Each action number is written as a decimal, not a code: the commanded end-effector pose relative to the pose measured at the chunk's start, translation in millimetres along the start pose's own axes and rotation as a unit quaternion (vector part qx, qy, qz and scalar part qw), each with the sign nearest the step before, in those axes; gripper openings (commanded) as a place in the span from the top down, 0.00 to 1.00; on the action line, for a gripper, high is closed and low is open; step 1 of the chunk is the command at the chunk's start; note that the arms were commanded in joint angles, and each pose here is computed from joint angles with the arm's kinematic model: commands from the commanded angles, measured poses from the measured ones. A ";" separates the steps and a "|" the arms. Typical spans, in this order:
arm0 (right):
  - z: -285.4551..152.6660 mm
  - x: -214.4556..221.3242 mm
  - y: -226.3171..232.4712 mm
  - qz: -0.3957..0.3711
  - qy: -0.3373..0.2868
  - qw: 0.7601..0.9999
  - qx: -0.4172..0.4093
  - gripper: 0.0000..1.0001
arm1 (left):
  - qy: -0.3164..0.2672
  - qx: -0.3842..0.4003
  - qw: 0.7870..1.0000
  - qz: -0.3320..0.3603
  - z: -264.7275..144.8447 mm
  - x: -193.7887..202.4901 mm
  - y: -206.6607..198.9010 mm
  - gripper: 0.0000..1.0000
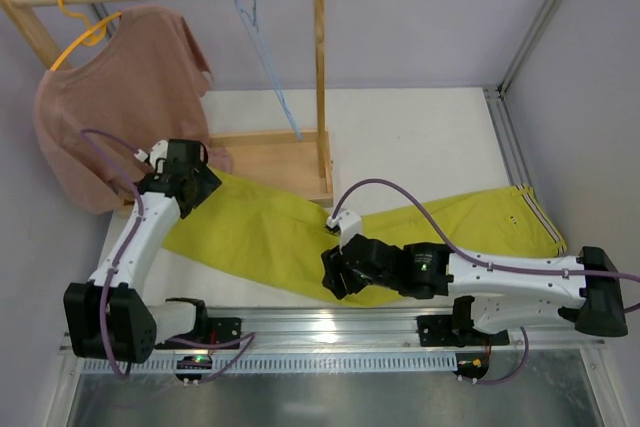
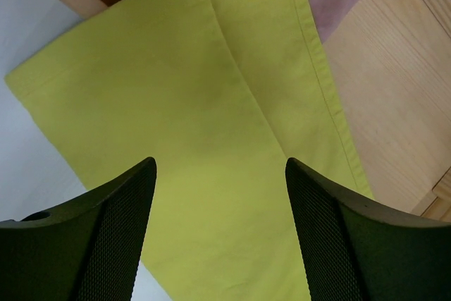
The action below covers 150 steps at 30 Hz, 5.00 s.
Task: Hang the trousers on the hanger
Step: Fold the trousers
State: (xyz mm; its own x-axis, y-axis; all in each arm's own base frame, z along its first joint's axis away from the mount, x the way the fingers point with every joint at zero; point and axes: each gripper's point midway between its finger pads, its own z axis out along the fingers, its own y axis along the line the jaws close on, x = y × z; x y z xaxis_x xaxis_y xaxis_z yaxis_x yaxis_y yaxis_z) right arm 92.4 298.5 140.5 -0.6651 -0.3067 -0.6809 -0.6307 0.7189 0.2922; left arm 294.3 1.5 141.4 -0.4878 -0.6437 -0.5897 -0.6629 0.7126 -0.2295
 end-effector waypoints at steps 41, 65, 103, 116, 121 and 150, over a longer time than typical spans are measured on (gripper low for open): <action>-14.6 -87.8 -56.8 0.041 -0.141 0.989 0.013 0.41 | 0.082 -0.031 0.996 -0.021 84.8 28.0 -37.6 1.00; 28.1 -71.3 -57.8 0.031 -0.075 0.996 0.025 0.41 | 0.047 -0.056 0.997 -0.025 53.7 7.2 -30.7 0.36; 19.1 -48.3 -76.3 0.027 -0.078 0.995 0.047 0.41 | 0.048 0.048 0.986 0.153 133.9 -48.1 -45.6 0.34; 17.3 -48.1 -79.5 0.025 -0.082 0.995 0.052 0.41 | 0.076 0.054 0.982 0.166 145.7 -31.2 -43.5 0.57; 18.6 -47.7 -78.7 0.027 -0.081 0.995 0.050 0.41 | 0.080 0.052 0.981 0.168 146.8 -29.7 -42.6 0.89; 24.6 -43.5 -86.1 0.015 -0.078 0.995 0.065 0.41 | 0.058 -0.157 0.986 -0.017 140.1 -41.9 -30.3 0.33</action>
State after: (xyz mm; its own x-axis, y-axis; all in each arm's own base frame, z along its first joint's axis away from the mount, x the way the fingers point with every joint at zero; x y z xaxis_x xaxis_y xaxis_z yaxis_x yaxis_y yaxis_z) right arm 179.0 265.4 118.1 -0.6415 -0.2161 -0.7361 -0.5456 0.8031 0.2397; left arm 409.7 41.8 65.1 -0.5472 -0.6819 -0.4853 -0.7834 0.6214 0.0101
